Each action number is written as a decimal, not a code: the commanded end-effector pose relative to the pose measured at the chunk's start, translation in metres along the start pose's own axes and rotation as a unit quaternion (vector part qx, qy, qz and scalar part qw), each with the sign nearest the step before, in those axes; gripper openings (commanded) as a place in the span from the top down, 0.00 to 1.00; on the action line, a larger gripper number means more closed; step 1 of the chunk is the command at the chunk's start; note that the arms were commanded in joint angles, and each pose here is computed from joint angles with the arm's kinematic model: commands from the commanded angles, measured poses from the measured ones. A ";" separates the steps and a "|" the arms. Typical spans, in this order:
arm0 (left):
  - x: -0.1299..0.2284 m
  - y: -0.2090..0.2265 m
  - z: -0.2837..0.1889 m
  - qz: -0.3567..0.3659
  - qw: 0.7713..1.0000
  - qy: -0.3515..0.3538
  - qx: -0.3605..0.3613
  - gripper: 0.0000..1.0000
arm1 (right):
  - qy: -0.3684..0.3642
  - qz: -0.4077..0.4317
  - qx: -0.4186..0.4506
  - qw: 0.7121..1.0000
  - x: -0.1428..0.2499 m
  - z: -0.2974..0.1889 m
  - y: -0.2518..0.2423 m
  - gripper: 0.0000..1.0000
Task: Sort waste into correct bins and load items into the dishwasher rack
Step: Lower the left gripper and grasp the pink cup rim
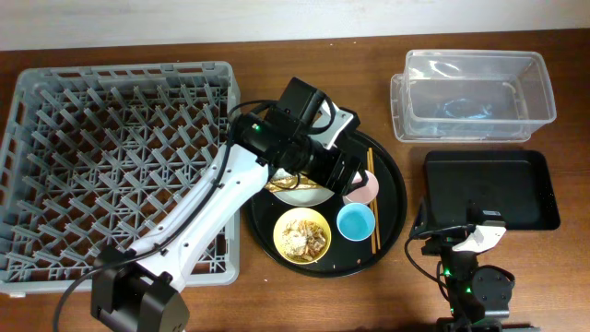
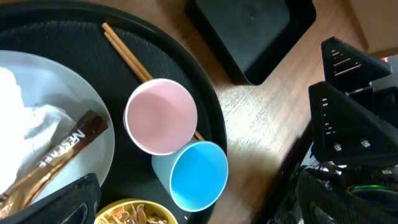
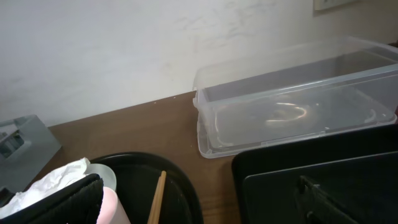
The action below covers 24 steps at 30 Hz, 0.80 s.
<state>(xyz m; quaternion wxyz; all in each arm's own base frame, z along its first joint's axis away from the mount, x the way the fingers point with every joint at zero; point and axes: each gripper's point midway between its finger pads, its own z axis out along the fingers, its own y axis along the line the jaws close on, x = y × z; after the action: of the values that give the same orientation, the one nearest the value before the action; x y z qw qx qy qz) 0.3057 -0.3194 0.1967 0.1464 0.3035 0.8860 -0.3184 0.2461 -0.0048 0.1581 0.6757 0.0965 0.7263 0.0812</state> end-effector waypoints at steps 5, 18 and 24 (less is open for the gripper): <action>-0.025 0.009 0.000 0.030 0.998 -0.044 -0.031 0.04 | 0.002 -0.005 -0.001 1.000 0.002 0.000 0.001 0.01; 0.000 0.013 0.066 0.047 0.996 0.022 -0.069 0.38 | 0.002 -0.005 -0.001 1.000 0.002 0.000 0.001 0.01; 0.000 0.019 0.072 0.076 0.986 0.018 -0.150 0.48 | 0.002 -0.005 -0.001 1.000 0.002 0.000 0.001 0.01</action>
<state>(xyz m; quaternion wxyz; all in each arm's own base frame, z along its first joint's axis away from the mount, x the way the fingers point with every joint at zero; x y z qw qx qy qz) 0.3071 -0.3606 0.1345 0.1610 0.3514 0.8947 -0.2239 0.2461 -0.0047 0.1581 0.6757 0.0963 0.7264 0.0812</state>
